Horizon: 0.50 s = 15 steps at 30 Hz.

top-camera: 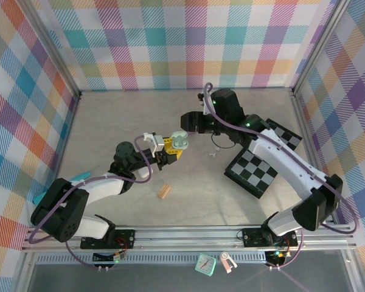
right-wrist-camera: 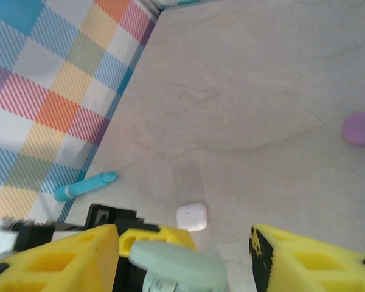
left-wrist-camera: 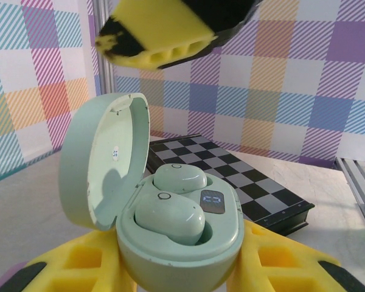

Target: Insert wireless bluetooth earbuds into charging case

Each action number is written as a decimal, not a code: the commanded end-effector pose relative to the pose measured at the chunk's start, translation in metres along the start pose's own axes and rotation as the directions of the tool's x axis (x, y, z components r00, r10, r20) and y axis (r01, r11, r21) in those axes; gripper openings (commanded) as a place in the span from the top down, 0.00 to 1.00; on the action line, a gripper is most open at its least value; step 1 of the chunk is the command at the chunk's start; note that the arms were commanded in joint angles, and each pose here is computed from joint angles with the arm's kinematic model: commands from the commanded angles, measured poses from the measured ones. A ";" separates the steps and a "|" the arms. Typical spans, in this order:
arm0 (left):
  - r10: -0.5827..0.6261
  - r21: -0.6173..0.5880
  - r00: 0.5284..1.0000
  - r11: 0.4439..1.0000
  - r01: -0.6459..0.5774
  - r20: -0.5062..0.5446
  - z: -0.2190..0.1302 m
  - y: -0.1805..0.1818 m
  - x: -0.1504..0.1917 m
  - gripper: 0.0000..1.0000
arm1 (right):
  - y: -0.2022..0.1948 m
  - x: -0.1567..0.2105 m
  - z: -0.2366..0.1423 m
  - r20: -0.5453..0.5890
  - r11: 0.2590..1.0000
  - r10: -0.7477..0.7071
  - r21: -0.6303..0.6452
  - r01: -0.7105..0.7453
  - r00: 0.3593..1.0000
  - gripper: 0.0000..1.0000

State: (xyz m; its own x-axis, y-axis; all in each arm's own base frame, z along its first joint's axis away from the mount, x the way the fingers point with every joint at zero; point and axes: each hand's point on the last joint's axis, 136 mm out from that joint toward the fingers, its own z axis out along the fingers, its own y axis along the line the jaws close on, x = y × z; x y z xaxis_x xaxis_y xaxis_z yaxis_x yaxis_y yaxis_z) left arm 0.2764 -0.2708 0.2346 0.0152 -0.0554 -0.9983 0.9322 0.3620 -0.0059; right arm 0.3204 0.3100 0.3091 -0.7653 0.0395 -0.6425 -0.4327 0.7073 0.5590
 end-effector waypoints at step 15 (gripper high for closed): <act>0.061 0.004 0.993 0.998 -0.061 0.101 0.006 -0.002 -0.034 0.75 | -0.018 0.036 -0.015 -0.057 0.999 0.041 0.036 -0.039 0.998 0.34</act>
State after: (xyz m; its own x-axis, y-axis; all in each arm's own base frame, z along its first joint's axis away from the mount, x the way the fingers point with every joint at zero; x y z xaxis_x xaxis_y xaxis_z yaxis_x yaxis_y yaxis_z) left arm 0.2773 -0.2711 0.2378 0.0188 -0.0671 -0.9976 0.9285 0.3712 -0.0075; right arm 0.2998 0.2929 0.2738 -0.8196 0.0169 -0.5727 -0.3739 0.7415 0.5571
